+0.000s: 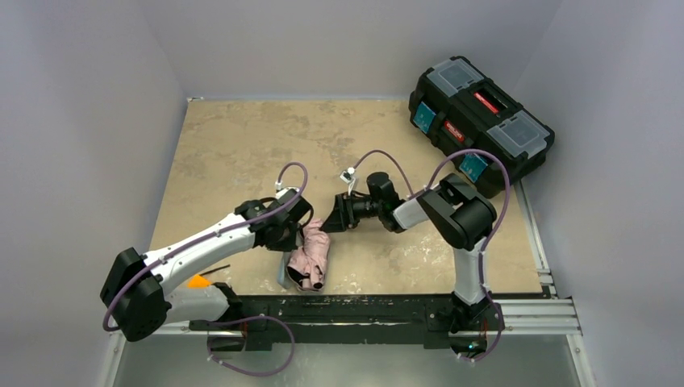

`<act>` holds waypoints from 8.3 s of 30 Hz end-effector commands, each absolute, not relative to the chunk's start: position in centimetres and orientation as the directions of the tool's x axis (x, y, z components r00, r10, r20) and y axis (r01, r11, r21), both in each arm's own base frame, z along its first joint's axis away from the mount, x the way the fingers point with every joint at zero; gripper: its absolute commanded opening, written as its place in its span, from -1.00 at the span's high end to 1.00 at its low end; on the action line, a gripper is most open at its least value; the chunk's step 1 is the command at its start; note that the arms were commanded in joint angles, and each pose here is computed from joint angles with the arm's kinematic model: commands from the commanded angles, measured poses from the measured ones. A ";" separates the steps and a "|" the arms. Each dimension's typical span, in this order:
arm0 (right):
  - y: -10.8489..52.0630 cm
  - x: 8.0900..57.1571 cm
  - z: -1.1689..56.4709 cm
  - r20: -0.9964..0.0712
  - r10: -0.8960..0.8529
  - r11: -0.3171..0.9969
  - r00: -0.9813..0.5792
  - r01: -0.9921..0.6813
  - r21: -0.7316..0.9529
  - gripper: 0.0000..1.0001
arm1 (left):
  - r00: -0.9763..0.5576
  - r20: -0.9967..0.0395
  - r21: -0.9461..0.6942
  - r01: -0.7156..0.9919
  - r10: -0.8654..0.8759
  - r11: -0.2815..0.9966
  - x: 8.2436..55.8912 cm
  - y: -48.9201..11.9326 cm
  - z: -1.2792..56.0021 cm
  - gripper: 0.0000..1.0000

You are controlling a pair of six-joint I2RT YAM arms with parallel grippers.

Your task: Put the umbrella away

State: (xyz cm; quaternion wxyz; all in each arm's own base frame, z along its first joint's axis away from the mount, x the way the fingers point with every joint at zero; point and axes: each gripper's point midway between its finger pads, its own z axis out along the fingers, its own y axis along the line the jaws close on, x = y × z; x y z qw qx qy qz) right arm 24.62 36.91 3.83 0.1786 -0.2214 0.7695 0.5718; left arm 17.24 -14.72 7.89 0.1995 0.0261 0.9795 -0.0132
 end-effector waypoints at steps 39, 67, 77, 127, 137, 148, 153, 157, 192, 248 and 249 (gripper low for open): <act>34.0 15.9 7.3 -0.454 -0.095 0.405 -0.886 -0.451 0.796 -0.05 | -0.895 -0.332 -0.219 -0.233 -0.297 0.948 18.5 -11.8 5.9 1.00; 36.7 14.9 -0.4 -0.339 -0.167 0.494 -0.926 -0.376 0.784 -0.38 | -0.913 -0.407 -0.324 0.102 -0.041 0.940 17.3 -21.4 7.8 1.00; 34.6 16.0 2.1 -0.349 -0.137 0.496 -0.927 -0.369 0.786 -0.71 | -0.911 -0.412 -0.237 0.094 -0.013 0.967 17.1 -20.7 7.2 1.00; 34.0 11.1 -2.5 -0.315 -0.274 0.518 -0.909 -0.415 0.748 -0.80 | -0.906 -0.419 -0.345 0.103 -0.056 0.933 15.5 -21.9 8.4 1.00; 34.5 12.6 -4.3 -0.298 -0.191 0.580 -0.935 -0.352 0.734 -0.97 | -0.917 -0.391 -0.369 0.076 -0.081 0.926 14.4 -21.4 7.4 1.00; 33.8 11.7 -1.4 -0.212 -0.141 0.575 -0.967 -0.254 0.778 -0.98 | -0.916 -0.398 -0.348 0.094 -0.056 0.933 13.9 -20.3 5.8 1.00; 33.4 13.7 -1.9 -0.148 -0.042 0.609 -0.988 -0.143 0.781 -0.98 | -0.913 -0.405 -0.367 0.110 -0.053 0.924 13.7 -20.4 5.4 1.00; 33.7 15.0 -2.6 -0.123 -0.018 0.633 -0.992 -0.106 0.767 -0.98 | -0.909 -0.413 -0.367 0.121 -0.046 0.922 13.7 -20.3 5.3 1.00; 31.4 16.2 -7.3 -0.114 0.021 0.717 -0.993 -0.065 0.694 0.68 | -0.900 -0.432 -0.349 0.116 -0.050 0.930 14.1 -20.0 5.3 0.75; 35.4 18.8 26.7 -0.494 0.157 0.186 -0.855 -0.466 0.865 1.00 | -0.792 -0.543 -0.819 0.424 -0.280 0.387 19.7 -23.0 21.5 -0.49; 35.3 18.8 26.7 -0.495 0.156 0.185 -0.855 -0.467 0.865 1.00 | -0.788 -0.547 -0.821 0.440 -0.281 0.364 19.6 -23.2 22.1 -0.37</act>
